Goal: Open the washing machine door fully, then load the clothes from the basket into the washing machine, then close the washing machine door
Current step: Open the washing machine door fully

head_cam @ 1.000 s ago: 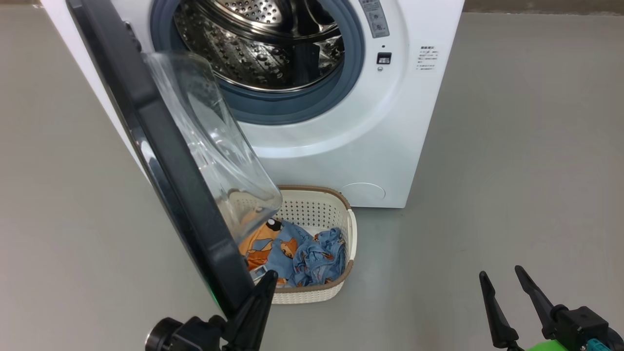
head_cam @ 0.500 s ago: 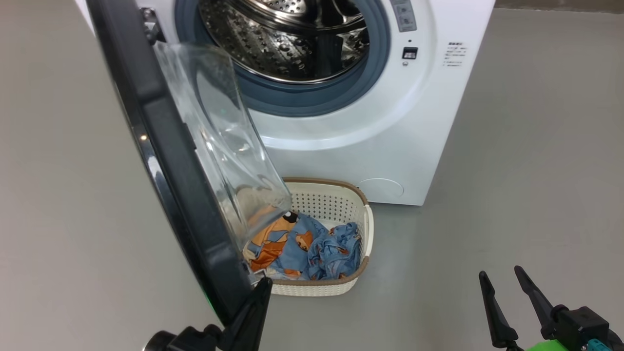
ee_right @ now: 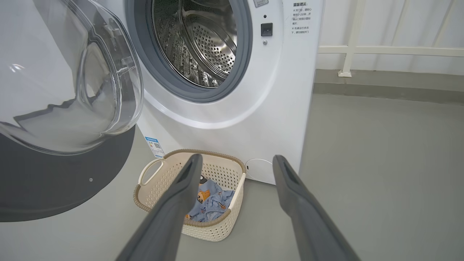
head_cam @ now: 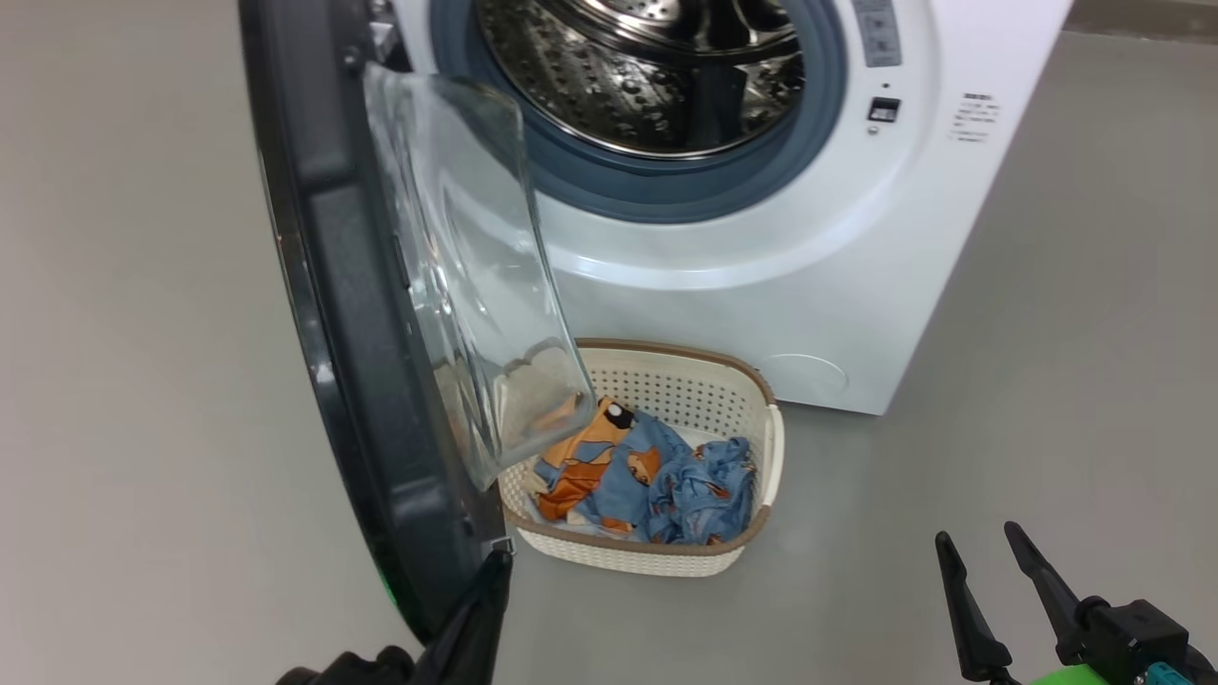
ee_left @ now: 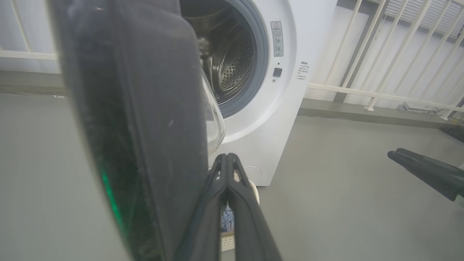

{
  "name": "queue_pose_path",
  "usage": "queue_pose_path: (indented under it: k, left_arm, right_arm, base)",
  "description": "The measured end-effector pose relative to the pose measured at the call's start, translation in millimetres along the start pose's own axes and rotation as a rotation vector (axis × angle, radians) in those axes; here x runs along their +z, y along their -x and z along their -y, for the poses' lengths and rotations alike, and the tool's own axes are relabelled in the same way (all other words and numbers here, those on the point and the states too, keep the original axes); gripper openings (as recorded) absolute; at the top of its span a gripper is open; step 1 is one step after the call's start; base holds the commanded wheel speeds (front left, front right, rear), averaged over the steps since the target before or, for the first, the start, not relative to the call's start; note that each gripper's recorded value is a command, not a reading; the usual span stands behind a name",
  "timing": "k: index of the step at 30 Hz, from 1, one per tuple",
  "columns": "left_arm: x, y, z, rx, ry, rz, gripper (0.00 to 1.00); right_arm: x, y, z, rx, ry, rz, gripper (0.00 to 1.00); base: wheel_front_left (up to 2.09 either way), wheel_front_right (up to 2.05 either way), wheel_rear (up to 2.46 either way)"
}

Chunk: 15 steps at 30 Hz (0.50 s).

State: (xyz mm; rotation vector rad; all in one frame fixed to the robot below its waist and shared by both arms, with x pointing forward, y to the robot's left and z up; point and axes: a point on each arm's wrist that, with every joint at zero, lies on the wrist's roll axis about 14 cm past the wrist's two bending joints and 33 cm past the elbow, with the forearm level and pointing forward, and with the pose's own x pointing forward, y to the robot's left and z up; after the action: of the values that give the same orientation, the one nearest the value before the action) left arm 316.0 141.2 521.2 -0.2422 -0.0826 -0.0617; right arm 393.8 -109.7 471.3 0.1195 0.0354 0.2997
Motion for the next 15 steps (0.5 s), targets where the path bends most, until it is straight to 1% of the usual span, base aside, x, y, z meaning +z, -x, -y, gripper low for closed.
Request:
queue_pose_path:
  k: [5, 6, 15]
  left_arm:
    - [5.0, 9.3, -20.9, 0.078, -0.014, 0.012, 0.00]
    - [8.7, 13.5, -32.7, 0.119, -0.021, 0.023, 0.00]
    - [23.8, 37.5, -93.0, 0.317, -0.063, 0.061, 0.00]
  right_arm:
    - [-0.5, -7.7, -12.3, 0.040, -0.001, -0.001, 1.00]
    - [-0.9, -10.6, -17.7, 0.057, -0.001, -0.002, 1.00]
    - [-2.3, -18.3, -40.2, 0.123, -0.005, -0.007, 1.00]
  base:
    - [0.00, 0.00, 0.00]
    - [0.00, 0.00, 0.00]
    - [0.00, 0.00, 0.00]
